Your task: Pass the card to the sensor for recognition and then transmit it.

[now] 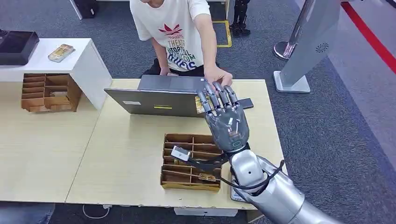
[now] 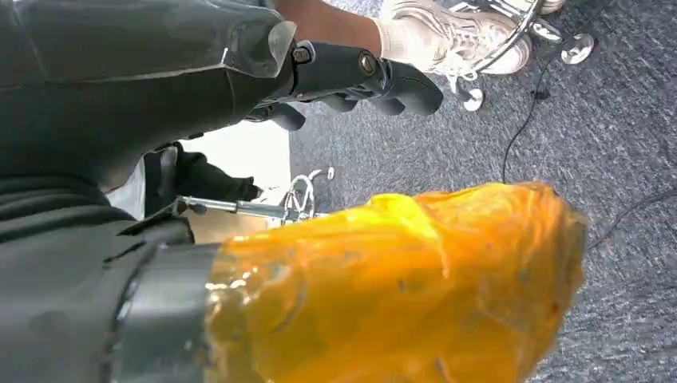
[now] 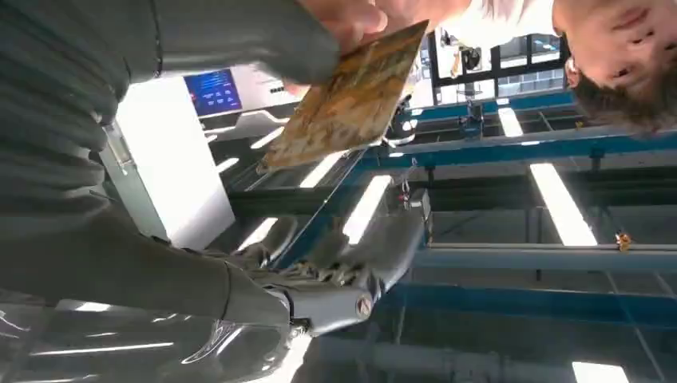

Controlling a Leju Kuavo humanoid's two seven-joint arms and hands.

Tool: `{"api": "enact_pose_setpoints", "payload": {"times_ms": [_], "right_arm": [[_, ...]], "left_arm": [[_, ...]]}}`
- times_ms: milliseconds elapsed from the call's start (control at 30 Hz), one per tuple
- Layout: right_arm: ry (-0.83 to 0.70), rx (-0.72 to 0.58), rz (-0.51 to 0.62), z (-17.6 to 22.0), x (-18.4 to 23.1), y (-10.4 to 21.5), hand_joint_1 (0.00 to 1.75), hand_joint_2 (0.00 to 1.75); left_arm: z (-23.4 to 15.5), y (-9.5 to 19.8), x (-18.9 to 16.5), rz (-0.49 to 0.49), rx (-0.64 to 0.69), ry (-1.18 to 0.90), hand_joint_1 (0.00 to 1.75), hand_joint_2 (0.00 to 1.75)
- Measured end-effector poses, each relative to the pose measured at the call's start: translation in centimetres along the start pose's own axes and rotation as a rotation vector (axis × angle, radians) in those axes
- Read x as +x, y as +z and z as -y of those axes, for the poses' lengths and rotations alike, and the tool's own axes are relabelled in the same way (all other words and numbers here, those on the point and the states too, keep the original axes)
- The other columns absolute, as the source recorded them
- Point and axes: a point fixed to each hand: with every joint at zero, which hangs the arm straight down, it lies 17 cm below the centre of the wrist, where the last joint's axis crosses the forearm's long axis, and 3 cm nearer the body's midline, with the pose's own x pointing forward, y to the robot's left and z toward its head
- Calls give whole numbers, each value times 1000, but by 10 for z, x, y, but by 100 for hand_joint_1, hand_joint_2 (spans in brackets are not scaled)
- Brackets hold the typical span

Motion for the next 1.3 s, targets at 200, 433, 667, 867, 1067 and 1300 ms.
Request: {"api": "enact_pose_setpoints", "payload": {"times_ms": [200, 433, 667, 867, 1067, 1300], "right_arm": [[-1, 19, 20, -7, 2, 5, 175, 175], [-10, 34, 13, -11, -1, 9, 175, 175], [-18, 43, 9, -13, -1, 12, 175, 175], [-33, 50, -3, -15, 0, 15, 175, 175], [-106, 68, -2, -16, 8, 19, 175, 175], [-909, 106, -222, -3, 17, 23, 175, 175]], "left_arm": [[3, 1, 0, -5, -7, 11, 0, 0], [4, 1, 0, -7, -12, 19, 0, 0], [5, 1, 0, -8, -14, 23, 0, 0], [5, 1, 0, -9, -16, 28, 0, 0], [6, 1, 0, -12, -21, 37, 0, 0], [5, 1, 3, 4, -33, 81, 0, 0]]}}
